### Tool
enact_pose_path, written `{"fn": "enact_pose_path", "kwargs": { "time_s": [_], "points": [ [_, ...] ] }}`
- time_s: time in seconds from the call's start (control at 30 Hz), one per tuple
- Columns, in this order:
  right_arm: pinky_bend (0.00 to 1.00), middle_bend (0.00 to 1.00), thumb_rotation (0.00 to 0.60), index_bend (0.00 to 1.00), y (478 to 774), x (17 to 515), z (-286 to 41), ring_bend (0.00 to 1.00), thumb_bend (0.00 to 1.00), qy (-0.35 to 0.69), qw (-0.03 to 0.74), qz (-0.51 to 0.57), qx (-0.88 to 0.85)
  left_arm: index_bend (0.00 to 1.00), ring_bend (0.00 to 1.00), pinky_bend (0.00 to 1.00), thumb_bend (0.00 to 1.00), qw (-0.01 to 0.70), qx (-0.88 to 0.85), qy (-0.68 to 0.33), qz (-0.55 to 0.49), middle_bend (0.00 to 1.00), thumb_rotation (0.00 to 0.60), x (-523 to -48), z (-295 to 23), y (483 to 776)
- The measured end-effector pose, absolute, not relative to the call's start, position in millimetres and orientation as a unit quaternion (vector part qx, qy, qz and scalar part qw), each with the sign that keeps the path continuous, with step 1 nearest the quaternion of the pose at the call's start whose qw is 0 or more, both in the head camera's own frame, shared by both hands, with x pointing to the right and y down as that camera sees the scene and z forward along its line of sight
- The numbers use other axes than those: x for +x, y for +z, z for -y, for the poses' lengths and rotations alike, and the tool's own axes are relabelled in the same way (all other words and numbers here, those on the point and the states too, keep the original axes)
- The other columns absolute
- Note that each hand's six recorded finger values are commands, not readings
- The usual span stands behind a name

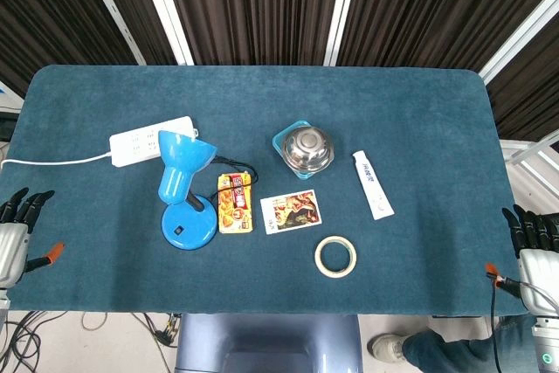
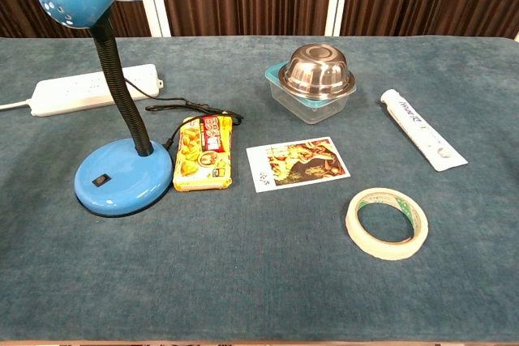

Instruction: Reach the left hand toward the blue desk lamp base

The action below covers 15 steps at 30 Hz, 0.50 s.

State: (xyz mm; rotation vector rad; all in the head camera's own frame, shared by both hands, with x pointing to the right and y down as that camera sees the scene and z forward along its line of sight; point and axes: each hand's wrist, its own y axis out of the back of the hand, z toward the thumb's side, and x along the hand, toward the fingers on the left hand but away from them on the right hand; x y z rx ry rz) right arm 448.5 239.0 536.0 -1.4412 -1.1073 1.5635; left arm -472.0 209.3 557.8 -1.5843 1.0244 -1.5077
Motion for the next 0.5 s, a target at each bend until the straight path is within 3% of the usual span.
{"fn": "enact_pose_path", "kwargs": {
  "time_s": [0.5],
  "points": [
    [0.0,0.06,0.6,0.0,536.0,448.7,-239.2,0.04,0.29,0.609,0.363,0.43,-0.559,0.09,0.05,0.16,0.21,0.356,-0.612,-0.583,-0.4,0.17,0.6,-472.8,-209.3,556.5]
  ]
}}
